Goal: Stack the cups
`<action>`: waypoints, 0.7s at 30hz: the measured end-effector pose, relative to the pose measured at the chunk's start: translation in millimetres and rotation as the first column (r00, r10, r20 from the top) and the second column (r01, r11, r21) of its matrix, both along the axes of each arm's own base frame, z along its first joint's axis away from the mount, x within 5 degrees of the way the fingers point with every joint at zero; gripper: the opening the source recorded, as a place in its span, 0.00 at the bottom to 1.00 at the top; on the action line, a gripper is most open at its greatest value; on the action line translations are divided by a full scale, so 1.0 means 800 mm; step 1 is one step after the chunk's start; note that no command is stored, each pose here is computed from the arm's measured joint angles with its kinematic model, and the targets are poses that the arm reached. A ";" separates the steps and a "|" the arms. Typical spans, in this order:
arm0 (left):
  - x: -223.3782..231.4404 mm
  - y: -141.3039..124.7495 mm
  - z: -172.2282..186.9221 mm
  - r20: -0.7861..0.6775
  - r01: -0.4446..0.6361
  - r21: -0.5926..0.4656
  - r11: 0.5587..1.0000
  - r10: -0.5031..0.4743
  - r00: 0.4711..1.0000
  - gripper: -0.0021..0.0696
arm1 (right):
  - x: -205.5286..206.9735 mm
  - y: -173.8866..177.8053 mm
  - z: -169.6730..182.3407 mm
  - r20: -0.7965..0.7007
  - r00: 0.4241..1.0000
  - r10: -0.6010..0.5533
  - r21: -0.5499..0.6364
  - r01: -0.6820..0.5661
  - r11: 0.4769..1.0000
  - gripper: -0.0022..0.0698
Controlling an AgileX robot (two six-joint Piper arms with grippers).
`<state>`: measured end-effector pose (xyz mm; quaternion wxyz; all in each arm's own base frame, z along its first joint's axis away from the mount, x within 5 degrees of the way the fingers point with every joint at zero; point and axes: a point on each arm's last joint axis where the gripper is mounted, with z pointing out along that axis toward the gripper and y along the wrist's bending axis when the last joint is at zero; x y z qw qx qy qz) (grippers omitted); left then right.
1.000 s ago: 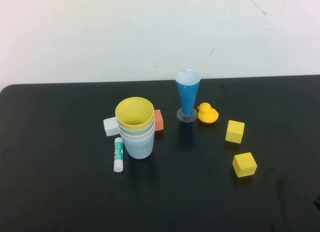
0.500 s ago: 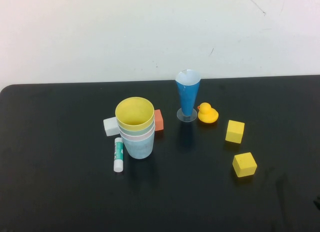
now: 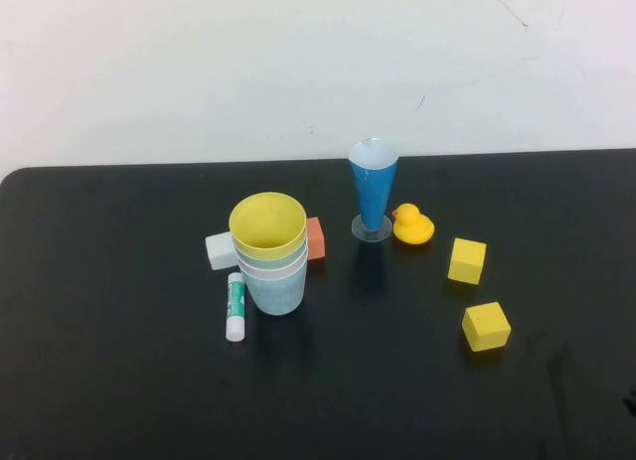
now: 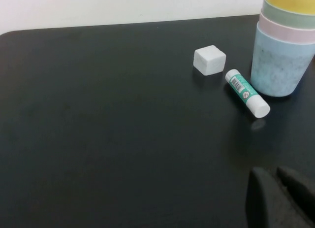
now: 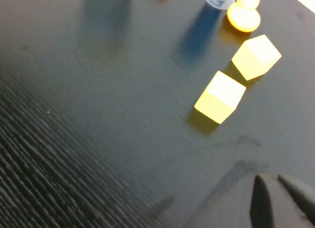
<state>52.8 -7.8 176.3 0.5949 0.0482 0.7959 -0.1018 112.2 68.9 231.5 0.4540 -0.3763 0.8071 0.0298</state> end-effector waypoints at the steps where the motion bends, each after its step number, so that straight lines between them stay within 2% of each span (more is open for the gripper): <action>1: 0.000 0.000 0.000 0.002 0.000 -0.001 1.000 0.000 1.000 0.03 | 0.000 0.000 0.000 0.000 1.000 0.000 0.000 0.000 1.000 0.03; 21: 0.000 0.000 0.000 -0.001 0.000 0.005 1.000 0.000 1.000 0.03 | 0.000 0.000 0.000 0.001 1.000 0.001 -0.001 -0.001 1.000 0.03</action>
